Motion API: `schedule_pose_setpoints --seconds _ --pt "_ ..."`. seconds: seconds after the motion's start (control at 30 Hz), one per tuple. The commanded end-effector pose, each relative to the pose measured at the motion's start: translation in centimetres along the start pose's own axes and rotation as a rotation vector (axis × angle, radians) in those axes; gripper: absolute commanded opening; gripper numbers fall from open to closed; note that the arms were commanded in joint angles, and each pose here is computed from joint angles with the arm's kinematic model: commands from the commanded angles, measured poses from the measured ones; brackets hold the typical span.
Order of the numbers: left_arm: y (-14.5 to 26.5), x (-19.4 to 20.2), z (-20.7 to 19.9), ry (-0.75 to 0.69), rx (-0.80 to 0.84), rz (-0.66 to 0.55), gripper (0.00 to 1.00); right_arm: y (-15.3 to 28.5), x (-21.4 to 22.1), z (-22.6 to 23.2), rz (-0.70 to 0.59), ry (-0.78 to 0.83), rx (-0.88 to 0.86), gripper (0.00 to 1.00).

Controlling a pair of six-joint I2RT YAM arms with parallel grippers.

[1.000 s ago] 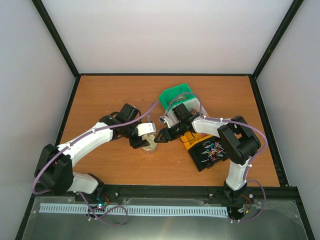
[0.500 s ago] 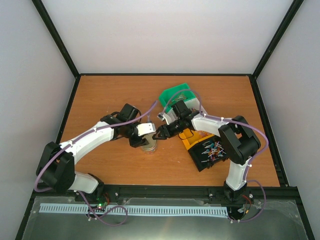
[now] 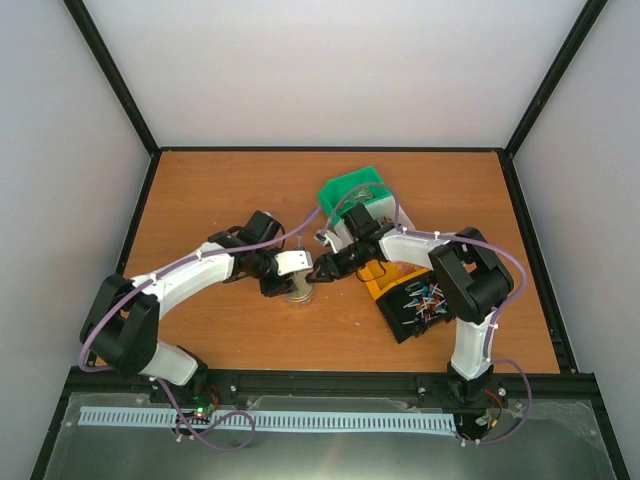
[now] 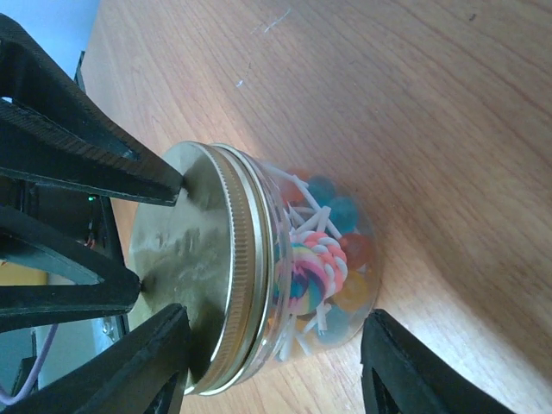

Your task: Pack the candies

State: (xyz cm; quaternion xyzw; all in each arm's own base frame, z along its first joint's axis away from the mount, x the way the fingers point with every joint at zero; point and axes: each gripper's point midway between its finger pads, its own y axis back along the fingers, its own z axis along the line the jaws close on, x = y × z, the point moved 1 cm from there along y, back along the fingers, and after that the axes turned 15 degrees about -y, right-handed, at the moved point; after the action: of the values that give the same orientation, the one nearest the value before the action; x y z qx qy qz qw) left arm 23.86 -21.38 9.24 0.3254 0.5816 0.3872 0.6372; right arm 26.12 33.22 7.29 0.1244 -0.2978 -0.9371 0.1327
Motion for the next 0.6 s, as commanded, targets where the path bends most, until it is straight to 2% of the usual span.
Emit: schedule_pose_setpoints --seconds 0.0,0.4,0.57 --pt "-1.1 1.6 -0.5 -0.025 0.021 0.046 0.48 -1.1 1.2 -1.9 0.032 -0.011 0.041 0.52" --pt "-1.9 3.4 -1.5 -0.053 0.04 0.096 0.46 -1.3 2.0 -3.5 0.019 0.023 0.069 0.5" --pt "-0.1 0.3 -0.8 -0.011 0.04 -0.003 0.46 0.3 -0.3 -0.3 -0.072 0.145 0.025 0.54"
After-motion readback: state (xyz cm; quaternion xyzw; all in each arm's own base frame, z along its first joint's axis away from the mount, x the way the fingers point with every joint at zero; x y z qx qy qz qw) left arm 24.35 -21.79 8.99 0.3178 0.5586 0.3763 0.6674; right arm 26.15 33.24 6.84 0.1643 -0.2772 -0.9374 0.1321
